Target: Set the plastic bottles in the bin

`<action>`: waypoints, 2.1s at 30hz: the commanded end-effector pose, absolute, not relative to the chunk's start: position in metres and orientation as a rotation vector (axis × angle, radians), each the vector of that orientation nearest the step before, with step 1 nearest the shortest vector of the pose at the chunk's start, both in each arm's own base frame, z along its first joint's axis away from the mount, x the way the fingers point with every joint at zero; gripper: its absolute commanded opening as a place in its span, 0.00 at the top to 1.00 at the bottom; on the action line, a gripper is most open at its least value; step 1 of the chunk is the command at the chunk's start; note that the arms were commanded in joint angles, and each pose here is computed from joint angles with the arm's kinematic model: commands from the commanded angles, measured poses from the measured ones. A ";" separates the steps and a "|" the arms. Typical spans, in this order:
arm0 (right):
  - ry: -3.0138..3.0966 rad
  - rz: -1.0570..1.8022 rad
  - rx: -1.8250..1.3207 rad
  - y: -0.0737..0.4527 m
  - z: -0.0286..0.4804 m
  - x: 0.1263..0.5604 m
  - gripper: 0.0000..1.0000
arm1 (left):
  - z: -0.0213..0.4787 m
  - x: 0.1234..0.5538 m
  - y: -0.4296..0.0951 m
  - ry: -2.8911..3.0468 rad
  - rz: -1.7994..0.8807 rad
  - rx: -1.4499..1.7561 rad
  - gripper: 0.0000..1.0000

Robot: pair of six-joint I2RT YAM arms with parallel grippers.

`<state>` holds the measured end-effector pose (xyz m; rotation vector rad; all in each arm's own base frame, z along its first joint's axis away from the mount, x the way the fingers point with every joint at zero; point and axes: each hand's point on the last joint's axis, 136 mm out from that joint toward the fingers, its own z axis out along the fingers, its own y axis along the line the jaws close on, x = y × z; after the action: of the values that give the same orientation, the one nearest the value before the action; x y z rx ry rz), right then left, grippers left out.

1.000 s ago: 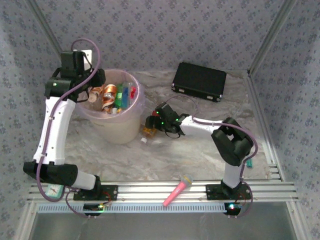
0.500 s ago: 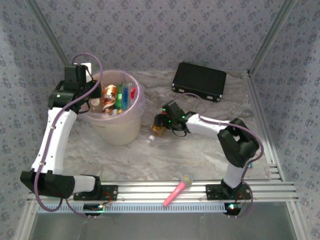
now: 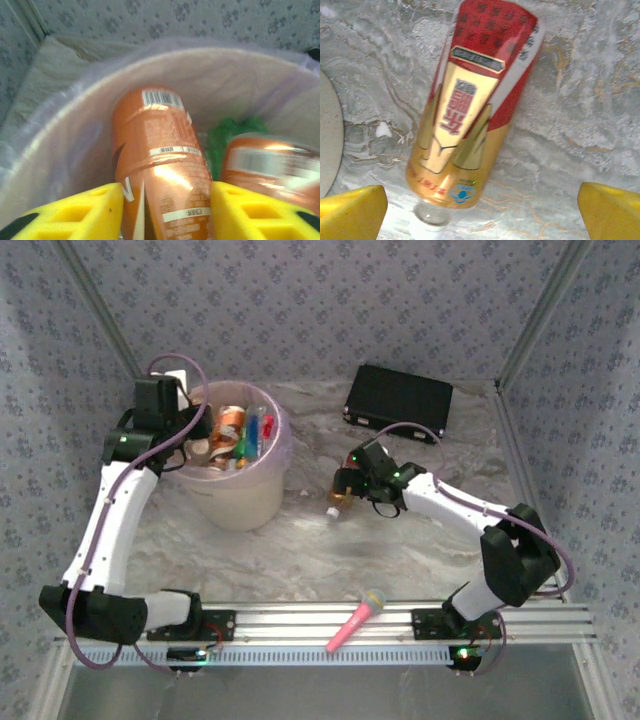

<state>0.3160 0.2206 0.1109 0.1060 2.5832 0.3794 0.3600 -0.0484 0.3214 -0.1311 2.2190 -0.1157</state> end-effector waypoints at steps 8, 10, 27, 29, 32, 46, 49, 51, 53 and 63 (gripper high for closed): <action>2.604 0.371 0.186 0.252 0.078 0.324 0.00 | 0.369 0.353 -0.063 2.151 -0.216 -0.089 0.27; 2.614 0.392 0.200 0.255 0.069 0.329 0.01 | 0.375 0.351 -0.064 2.134 -0.228 -0.091 0.25; 2.607 0.353 0.126 0.232 0.080 0.322 0.43 | 0.427 0.344 -0.132 1.974 -0.759 -0.101 0.21; 2.591 0.372 0.089 0.224 0.090 0.320 0.44 | 0.430 0.344 -0.143 1.975 -0.810 -0.098 0.18; 2.547 0.424 -0.011 0.217 0.114 0.317 0.44 | 0.438 0.341 -0.157 1.946 -0.901 -0.105 0.12; 1.858 0.937 -0.579 0.248 0.330 0.264 0.46 | 0.451 0.303 -0.265 1.984 -1.168 0.212 0.00; 1.812 0.942 -0.617 0.257 0.349 0.255 0.47 | 0.447 0.296 -0.281 2.012 -1.136 0.270 0.00; 1.790 0.940 -0.630 0.262 0.356 0.252 0.47 | 0.444 0.292 -0.295 2.015 -1.150 0.298 0.00; 1.764 0.969 -0.643 0.268 0.363 0.248 0.48 | 0.438 0.290 -0.306 2.030 -1.146 0.318 0.00; 1.667 1.035 -0.665 0.284 0.389 0.240 0.48 | 0.426 0.292 -0.320 2.047 -1.146 0.306 0.18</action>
<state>0.2434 0.2773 0.3596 -0.6474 1.7637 0.9988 0.2898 -0.3182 0.4155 0.3081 2.0932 -1.1439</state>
